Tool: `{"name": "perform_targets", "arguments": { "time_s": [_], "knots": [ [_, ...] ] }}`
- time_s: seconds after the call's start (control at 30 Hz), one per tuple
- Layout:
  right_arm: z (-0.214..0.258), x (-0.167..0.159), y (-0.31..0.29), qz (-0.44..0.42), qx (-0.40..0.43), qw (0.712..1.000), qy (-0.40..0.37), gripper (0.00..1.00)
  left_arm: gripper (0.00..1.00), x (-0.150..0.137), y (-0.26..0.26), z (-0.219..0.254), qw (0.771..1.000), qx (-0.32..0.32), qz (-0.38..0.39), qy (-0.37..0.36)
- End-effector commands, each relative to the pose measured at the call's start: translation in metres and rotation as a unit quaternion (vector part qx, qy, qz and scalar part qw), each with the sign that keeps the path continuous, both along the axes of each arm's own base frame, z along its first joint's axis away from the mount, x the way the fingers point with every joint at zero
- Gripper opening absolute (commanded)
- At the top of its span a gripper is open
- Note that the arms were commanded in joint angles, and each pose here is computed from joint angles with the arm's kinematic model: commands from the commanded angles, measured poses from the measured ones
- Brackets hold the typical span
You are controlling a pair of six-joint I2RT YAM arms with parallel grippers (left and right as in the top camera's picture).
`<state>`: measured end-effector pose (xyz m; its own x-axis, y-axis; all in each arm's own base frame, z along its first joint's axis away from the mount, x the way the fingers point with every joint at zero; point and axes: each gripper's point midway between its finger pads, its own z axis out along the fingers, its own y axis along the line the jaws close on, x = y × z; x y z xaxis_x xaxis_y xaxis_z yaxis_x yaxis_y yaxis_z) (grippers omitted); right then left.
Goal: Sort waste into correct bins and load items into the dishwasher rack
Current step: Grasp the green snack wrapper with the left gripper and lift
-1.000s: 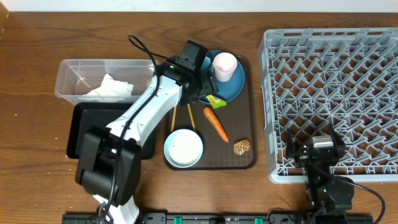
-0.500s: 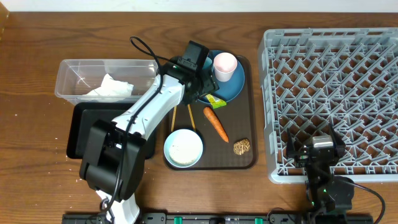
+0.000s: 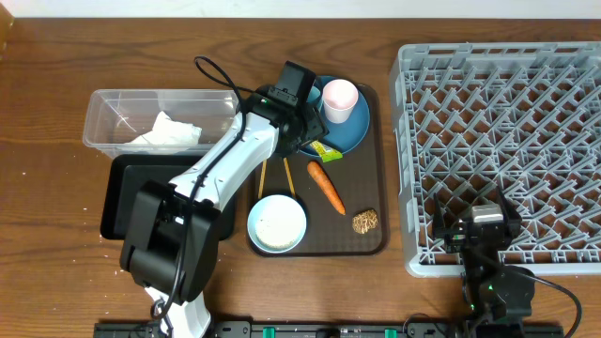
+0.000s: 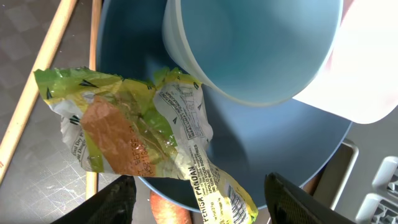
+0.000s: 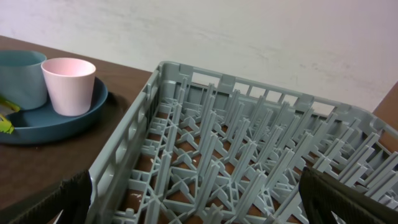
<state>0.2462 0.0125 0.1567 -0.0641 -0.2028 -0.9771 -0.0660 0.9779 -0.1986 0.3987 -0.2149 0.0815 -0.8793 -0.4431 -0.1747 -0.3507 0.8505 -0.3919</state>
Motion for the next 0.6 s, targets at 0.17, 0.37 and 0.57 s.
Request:
{"name": "perform_targets", "arguments": {
  "time_s": [0.17, 0.37, 0.57],
  "knots": [
    [-0.001, 0.000, -0.001, -0.002, -0.003, 1.000, 0.001, 0.99, 0.67, 0.000, 0.005, -0.010, 1.000, 0.015, 0.013, 0.008],
    [-0.001, 0.000, -0.001, -0.002, -0.003, 1.000, 0.001, 0.99, 0.67, -0.002, 0.006, -0.026, 0.999, 0.020, 0.020, 0.025],
    [-0.001, 0.000, -0.001, -0.002, -0.003, 1.000, 0.001, 0.99, 0.66, 0.001, 0.006, -0.031, 0.999, 0.021, 0.024, 0.025]
  ]
}}
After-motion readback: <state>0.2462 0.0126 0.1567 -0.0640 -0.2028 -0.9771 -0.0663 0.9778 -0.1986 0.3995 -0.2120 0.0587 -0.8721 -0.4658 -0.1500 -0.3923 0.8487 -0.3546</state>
